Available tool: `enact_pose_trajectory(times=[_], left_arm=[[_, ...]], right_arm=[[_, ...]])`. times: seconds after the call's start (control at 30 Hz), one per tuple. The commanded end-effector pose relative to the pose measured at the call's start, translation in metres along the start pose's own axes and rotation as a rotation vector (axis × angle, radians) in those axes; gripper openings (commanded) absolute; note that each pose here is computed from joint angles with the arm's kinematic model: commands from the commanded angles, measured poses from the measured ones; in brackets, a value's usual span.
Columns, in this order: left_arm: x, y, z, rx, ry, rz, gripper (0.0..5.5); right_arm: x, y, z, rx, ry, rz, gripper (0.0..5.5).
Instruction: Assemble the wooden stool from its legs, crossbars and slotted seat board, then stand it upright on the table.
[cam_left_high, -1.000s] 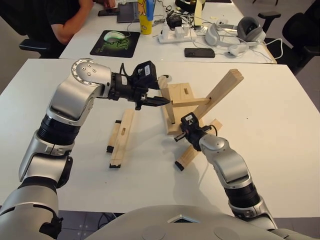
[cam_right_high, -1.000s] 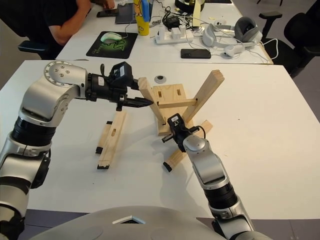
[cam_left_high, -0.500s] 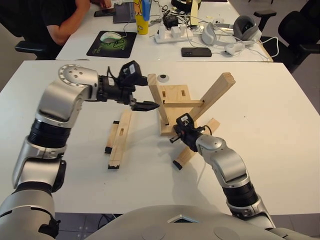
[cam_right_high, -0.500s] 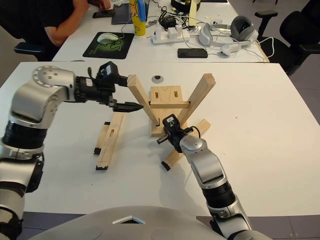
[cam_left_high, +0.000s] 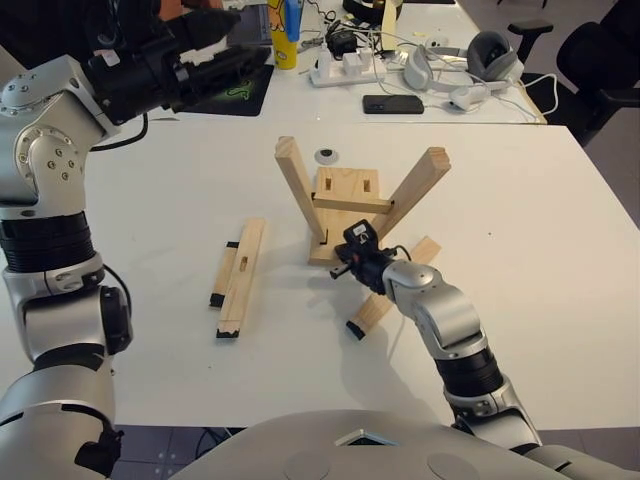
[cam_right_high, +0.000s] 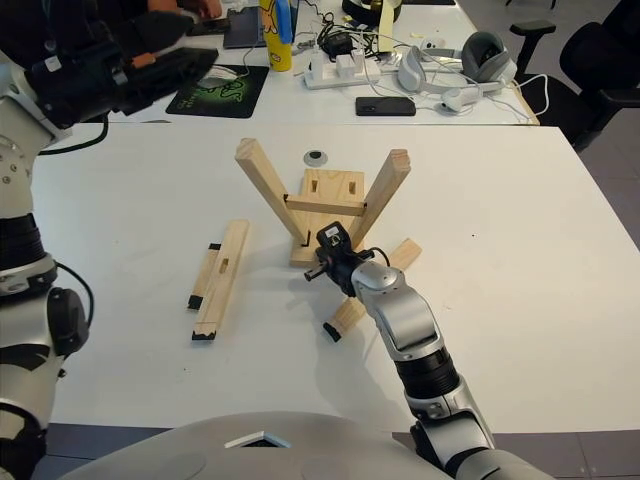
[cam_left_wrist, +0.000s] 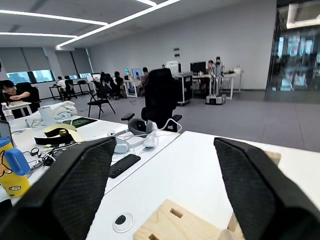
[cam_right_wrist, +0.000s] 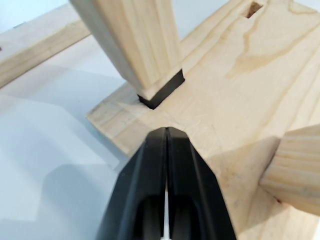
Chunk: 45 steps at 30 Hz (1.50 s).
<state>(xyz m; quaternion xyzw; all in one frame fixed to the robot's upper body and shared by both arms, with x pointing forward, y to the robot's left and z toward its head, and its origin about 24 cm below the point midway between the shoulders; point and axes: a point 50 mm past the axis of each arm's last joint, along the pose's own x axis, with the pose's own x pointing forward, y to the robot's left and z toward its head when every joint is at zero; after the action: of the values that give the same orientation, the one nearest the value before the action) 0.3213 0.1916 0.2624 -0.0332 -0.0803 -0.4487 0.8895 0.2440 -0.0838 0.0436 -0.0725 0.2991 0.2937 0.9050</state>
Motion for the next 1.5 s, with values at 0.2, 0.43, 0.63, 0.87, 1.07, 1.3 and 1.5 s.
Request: enact_pose_trajectory(times=[0.2, 0.43, 0.63, 0.87, 1.07, 1.3, 1.5], left_arm=[[0.005, 0.003, -0.014, -0.112, -0.083, 0.149, 2.29], [0.019, -0.012, -0.023, -0.204, -0.118, 0.184, 1.39], [0.03, -0.027, -0.021, -0.258, -0.145, 0.174, 0.48], [0.045, -0.041, -0.014, -0.292, -0.17, 0.148, 0.02], [0.061, -0.048, 0.013, -0.205, -0.234, 0.122, 0.02], [0.059, -0.035, 0.015, -0.142, -0.216, 0.181, 0.02], [0.055, -0.033, -0.041, -0.222, -0.047, 0.191, 0.02]], right_arm=[[0.008, 0.006, -0.075, 0.111, 0.348, 0.046, 0.0], [0.01, 0.007, -0.078, 0.111, 0.356, 0.044, 0.0], [0.014, 0.004, -0.077, 0.117, 0.35, 0.029, 0.0], [0.019, 0.006, -0.074, 0.126, 0.338, 0.023, 0.0], [0.019, 0.009, -0.077, 0.132, 0.34, 0.024, 0.0], [0.019, 0.01, -0.078, 0.121, 0.346, 0.029, 0.0], [0.021, 0.015, -0.073, 0.1, 0.342, 0.05, 0.0]])
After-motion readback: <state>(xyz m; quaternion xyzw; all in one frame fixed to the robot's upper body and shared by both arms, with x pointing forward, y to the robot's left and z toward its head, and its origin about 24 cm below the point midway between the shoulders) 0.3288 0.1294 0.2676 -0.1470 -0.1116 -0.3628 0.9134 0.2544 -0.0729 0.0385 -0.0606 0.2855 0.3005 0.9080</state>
